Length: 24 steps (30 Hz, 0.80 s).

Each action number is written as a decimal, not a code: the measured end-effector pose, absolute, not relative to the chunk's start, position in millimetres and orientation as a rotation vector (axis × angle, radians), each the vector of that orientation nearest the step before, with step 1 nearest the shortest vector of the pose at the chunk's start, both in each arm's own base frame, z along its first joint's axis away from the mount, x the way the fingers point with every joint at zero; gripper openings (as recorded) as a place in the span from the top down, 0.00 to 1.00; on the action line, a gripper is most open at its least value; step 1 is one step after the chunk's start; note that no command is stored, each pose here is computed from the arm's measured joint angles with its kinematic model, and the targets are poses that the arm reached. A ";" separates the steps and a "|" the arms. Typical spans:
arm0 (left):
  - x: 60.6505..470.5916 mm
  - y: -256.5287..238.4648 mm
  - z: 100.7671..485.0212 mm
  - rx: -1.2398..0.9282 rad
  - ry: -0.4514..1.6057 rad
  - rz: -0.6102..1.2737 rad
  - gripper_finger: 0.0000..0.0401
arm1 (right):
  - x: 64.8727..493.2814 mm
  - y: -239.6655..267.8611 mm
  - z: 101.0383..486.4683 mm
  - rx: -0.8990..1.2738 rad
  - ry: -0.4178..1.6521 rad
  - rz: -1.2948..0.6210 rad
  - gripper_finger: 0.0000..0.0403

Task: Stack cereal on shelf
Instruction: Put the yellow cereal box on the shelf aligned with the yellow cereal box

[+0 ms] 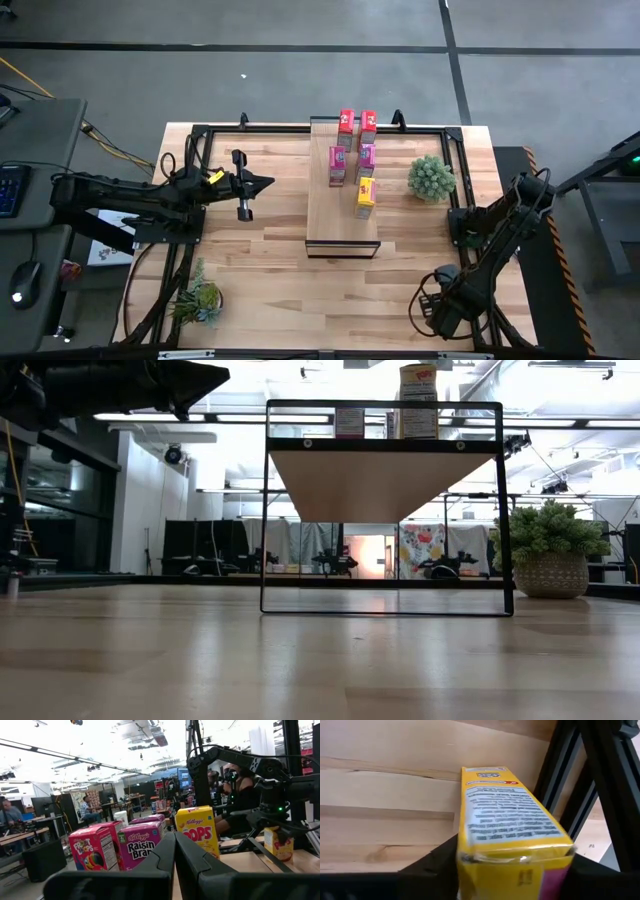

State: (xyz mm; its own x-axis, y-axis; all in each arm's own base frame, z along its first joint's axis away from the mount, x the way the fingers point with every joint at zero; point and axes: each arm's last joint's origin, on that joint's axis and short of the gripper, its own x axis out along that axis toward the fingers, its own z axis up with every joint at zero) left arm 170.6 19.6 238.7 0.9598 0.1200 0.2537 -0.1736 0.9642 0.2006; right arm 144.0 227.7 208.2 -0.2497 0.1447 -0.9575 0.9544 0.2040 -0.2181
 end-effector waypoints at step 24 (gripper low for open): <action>170.6 19.6 238.7 0.225 -0.242 0.151 1.00 | 209.6 243.2 271.7 1.272 0.601 -0.208 0.69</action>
State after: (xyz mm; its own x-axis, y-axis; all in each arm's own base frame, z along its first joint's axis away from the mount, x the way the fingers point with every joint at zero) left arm 170.6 19.6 238.7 0.9597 0.1204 0.2539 -0.1743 0.9638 0.2019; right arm 209.6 243.2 271.7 0.8295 0.1780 -0.5293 0.4666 0.3000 0.8321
